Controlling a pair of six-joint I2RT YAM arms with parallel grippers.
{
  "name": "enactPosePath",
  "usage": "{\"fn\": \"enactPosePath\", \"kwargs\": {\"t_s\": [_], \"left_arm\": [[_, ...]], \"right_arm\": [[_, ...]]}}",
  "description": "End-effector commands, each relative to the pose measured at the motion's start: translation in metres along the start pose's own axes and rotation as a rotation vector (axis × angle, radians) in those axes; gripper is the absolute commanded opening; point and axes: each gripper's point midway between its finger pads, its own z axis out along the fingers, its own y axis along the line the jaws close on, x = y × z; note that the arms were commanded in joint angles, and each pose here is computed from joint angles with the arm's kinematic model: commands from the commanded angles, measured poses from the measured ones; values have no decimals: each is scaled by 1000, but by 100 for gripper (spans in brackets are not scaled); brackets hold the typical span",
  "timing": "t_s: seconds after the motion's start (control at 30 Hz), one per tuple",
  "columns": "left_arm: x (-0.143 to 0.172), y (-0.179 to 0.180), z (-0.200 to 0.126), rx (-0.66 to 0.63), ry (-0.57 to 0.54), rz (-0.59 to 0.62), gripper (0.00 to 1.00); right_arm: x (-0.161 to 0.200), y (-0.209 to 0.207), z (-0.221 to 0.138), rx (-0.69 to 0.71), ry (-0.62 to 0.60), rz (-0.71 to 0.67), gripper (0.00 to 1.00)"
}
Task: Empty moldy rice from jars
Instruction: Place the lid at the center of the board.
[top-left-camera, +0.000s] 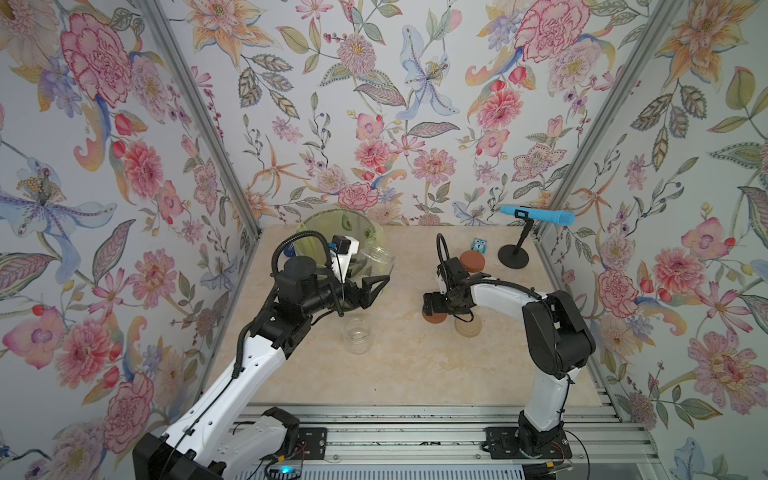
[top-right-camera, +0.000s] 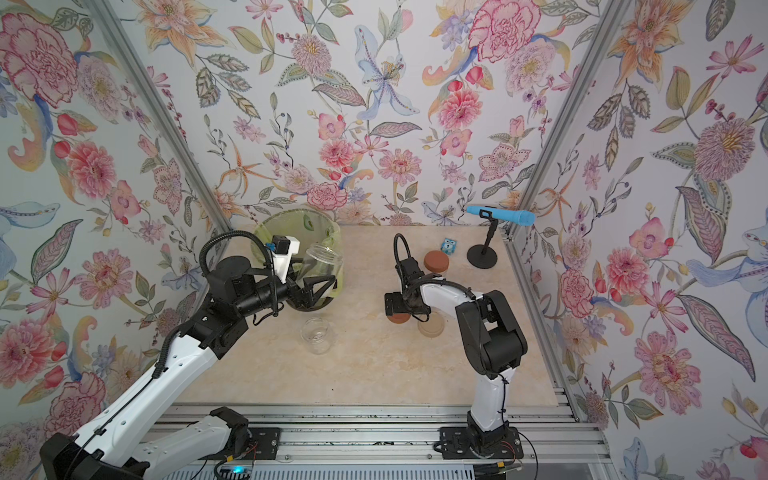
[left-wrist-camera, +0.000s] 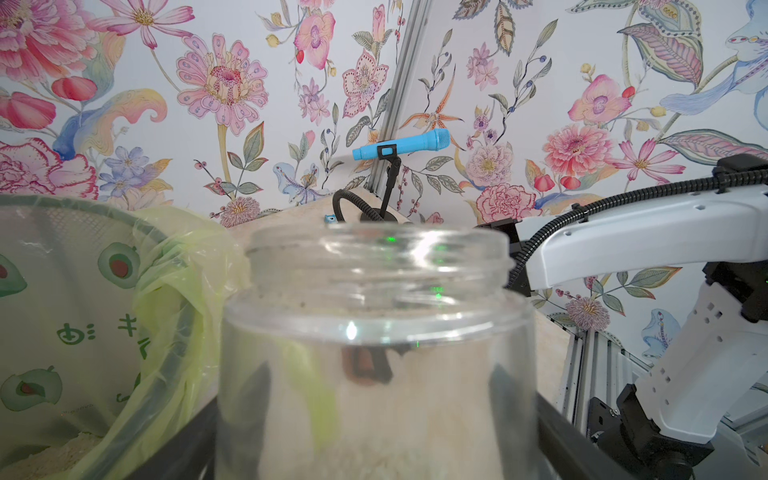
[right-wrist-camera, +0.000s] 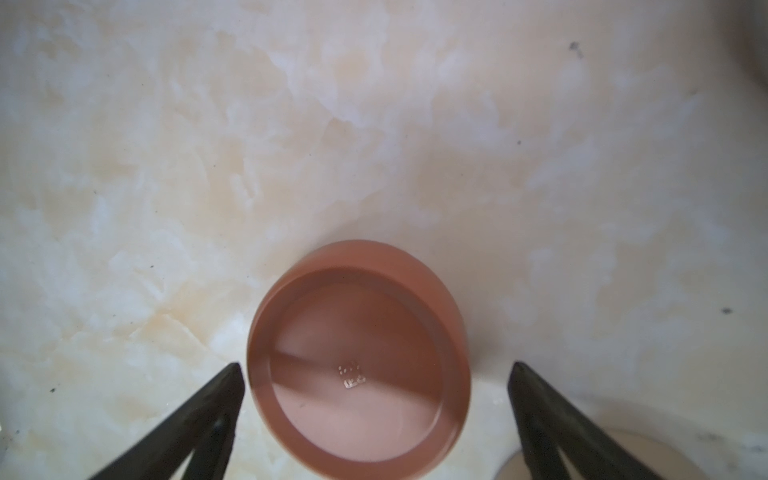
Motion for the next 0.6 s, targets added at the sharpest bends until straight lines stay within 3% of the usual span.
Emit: {"fn": "enactPosePath", "kwargs": {"t_s": [0.0,0.57], "left_arm": [[-30,1,-9,-31,-79,78,0],[-50,16,-13,-130,-84,141,0]], "right_arm": [[-13,14,-25,-11,-35,-46,100],[-61,92,-123,-316,-150,-97,100]]}}
